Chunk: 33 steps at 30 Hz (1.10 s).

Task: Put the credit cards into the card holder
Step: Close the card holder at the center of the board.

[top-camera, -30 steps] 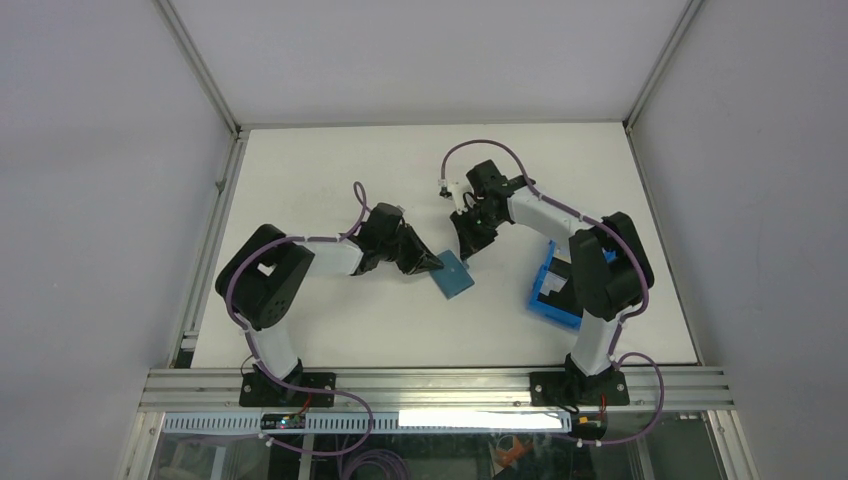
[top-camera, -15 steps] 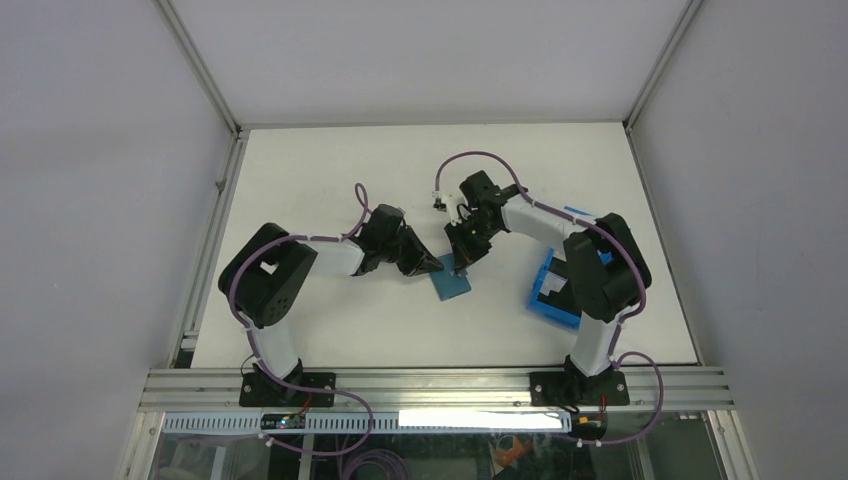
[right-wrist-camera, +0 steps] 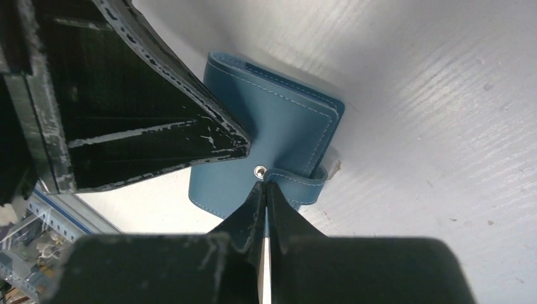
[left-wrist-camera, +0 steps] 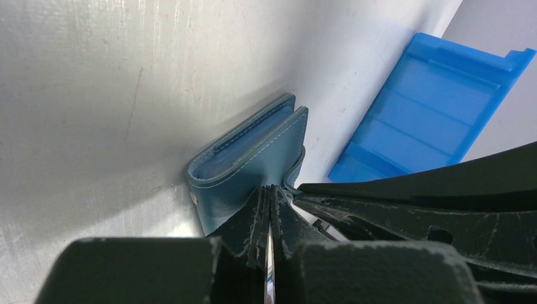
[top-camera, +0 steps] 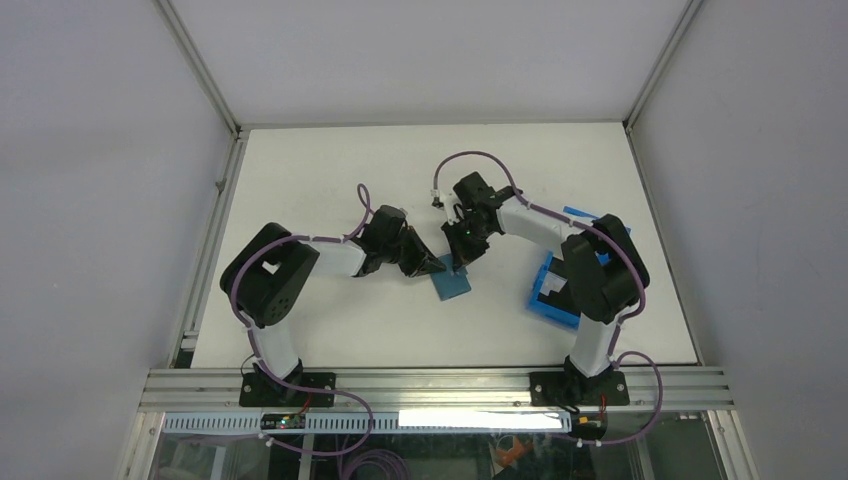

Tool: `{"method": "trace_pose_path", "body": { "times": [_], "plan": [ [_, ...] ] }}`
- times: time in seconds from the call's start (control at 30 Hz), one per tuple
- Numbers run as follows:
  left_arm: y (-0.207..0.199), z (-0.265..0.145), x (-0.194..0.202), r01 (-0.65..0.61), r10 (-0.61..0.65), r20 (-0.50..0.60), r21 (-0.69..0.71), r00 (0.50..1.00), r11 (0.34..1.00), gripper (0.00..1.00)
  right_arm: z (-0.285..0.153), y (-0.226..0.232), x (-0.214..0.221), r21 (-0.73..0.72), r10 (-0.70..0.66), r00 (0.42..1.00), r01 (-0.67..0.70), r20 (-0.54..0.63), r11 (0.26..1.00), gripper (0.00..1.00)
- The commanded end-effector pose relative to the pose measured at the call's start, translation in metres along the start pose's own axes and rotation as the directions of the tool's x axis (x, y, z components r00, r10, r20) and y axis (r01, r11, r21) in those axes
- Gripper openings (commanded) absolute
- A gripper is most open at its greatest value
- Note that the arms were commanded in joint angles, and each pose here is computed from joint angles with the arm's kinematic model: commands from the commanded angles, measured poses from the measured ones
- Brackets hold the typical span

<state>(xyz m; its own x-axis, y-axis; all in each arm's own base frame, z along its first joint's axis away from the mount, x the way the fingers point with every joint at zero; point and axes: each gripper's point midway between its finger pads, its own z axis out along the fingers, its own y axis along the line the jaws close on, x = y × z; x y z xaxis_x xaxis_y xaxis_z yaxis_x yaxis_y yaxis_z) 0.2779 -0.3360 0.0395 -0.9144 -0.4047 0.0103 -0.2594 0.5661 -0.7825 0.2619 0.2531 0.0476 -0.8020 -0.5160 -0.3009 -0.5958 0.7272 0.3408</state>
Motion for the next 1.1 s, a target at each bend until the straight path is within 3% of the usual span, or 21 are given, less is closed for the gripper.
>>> {"method": "trace_pose_path", "body": {
  "times": [0.0, 0.5, 0.93, 1.07],
  "plan": [
    [0.004, 0.005, 0.005, 0.008, -0.008, -0.009, -0.004, 1.0, 1.0, 0.0, -0.003, 0.01, -0.016, 0.029, -0.018, 0.997, 0.016, 0.074, 0.999, 0.0],
    [0.011, 0.005, 0.008, 0.02, -0.02, -0.014, -0.005, 1.0, 1.0, 0.0, -0.016, 0.01, -0.014, 0.054, -0.022, 0.996, 0.018, 0.089, 0.998, 0.15],
    [0.011, 0.006, 0.008, 0.02, -0.02, -0.015, -0.003, 1.0, 1.0, 0.0, -0.015, 0.012, -0.016, 0.045, -0.01, 0.997, 0.006, 0.082, 0.999, 0.0],
    [0.009, 0.006, 0.008, 0.019, -0.019, -0.015, 0.004, 1.0, 1.0, 0.0, -0.011, 0.01, -0.015, 0.056, 0.001, 0.997, -0.005, 0.075, 0.998, 0.0]
  ]
}}
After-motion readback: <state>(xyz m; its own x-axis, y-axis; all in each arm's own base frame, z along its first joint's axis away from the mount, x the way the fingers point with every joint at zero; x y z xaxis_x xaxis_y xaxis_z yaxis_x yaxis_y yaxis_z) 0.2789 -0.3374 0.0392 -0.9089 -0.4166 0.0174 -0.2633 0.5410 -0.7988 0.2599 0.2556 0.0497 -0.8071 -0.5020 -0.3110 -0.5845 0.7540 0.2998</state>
